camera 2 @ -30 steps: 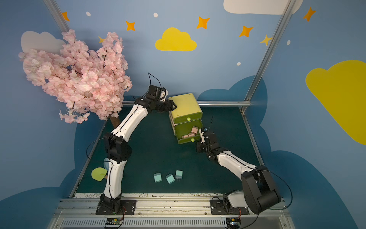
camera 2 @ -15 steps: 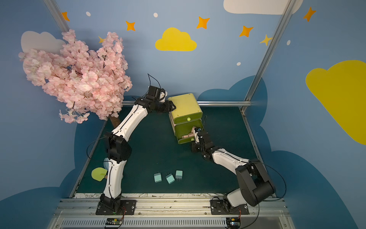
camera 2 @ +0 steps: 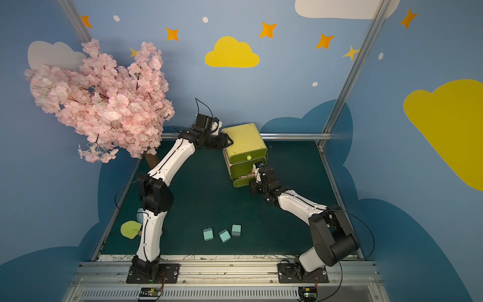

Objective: Place the plugs into the drawer by color
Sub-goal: Close the drawer in the storage box.

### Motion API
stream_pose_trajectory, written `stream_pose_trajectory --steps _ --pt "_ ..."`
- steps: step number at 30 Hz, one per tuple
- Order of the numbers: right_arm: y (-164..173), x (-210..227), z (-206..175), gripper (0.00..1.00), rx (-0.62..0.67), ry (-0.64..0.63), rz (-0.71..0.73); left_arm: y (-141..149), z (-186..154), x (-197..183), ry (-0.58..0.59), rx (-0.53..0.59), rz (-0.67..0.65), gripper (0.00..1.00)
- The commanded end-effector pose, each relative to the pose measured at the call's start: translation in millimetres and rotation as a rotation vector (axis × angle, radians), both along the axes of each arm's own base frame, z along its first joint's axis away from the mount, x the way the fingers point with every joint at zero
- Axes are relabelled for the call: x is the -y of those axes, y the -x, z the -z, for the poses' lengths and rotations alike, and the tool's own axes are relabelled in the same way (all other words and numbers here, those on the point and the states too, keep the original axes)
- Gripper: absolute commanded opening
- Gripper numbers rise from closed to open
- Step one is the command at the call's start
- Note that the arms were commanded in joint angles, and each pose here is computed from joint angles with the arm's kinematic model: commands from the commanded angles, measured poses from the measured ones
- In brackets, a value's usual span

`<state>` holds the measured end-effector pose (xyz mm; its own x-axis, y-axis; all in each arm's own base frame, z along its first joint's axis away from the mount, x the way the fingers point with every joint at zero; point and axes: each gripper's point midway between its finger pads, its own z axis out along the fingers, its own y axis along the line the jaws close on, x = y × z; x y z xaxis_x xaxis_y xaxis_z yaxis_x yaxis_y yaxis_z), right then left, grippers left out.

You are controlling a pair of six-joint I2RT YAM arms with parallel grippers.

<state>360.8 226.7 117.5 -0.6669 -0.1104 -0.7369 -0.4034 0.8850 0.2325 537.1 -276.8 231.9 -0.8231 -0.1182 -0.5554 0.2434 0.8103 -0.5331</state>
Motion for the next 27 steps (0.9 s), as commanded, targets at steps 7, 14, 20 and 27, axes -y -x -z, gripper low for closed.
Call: stream_pose_trajectory --steps 7,14,20,27 --pt "-33 -19 -41 0.33 0.125 -0.07 -0.003 7 29 -4 -0.036 -0.079 0.002 0.64" --pt "-61 -34 -40 0.31 0.136 -0.189 0.062 5 36 -4 -0.037 -0.089 0.0 0.64" --pt "-83 -30 -46 0.31 0.187 -0.284 0.145 4 37 -7 -0.049 -0.088 -0.003 0.64" --pt "-99 -36 -45 0.3 0.179 -0.357 0.154 3 39 -7 -0.042 -0.094 -0.003 0.65"
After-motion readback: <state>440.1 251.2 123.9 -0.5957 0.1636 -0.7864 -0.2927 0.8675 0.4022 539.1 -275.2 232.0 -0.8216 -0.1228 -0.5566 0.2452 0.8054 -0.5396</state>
